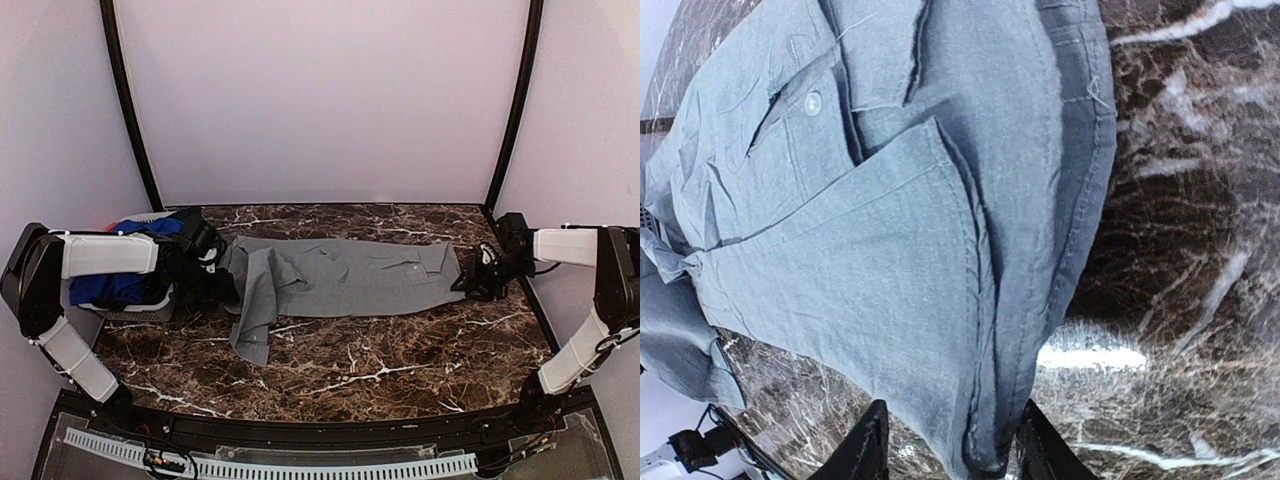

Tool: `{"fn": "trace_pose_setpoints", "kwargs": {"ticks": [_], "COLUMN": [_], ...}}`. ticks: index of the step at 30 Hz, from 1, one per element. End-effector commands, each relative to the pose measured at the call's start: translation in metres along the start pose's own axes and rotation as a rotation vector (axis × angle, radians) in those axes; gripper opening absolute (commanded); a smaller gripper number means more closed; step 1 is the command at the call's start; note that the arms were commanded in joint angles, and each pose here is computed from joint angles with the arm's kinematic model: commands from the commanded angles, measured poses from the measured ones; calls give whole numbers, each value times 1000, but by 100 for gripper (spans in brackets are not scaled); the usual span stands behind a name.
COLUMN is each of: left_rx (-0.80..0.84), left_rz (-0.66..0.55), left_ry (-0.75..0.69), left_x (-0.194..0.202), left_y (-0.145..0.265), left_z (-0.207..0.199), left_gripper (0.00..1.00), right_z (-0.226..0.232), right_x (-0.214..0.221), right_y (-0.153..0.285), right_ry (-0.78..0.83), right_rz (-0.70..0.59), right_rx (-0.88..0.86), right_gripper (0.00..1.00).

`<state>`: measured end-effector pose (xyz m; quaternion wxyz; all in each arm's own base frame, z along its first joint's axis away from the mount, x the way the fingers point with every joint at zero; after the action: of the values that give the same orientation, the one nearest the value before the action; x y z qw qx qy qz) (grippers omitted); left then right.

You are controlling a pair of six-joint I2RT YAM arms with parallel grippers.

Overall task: Fold and stack the mixed laundry pile
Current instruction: Fold the 1/3-folded shirt at the center of the board.

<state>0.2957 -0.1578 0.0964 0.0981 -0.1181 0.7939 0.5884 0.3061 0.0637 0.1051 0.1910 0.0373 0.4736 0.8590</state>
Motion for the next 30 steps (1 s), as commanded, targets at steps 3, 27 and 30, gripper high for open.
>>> {"fn": "trace_pose_setpoints", "kwargs": {"ticks": [3, 27, 30], "left_rx": [91, 222, 225], "left_rz": [-142, -137, -148], "left_ry": [-62, 82, 86], "left_x": [-8, 9, 8], "left_y": [62, 96, 99], "left_z": [-17, -13, -11], "left_gripper": [73, 79, 79], "right_z": [36, 327, 339], "right_x": [5, 255, 278], "right_y": [39, -119, -137], "right_ry": [115, 1368, 1415], "right_rz": [-110, -20, 1], "right_rx": [-100, -418, -434], "right_gripper": [56, 48, 48]}}
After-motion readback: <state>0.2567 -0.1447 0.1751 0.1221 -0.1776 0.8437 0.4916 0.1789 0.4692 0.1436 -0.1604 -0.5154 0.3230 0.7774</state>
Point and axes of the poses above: each gripper's point midway between its finger pads, its own y axis back along the fingers, its own z axis along the line the jaws close on, x = y × z, the point moved 5 cm from there along y, back along the fingers, and after that the axes turned 4 degrees about -y, right-handed, at the moved point
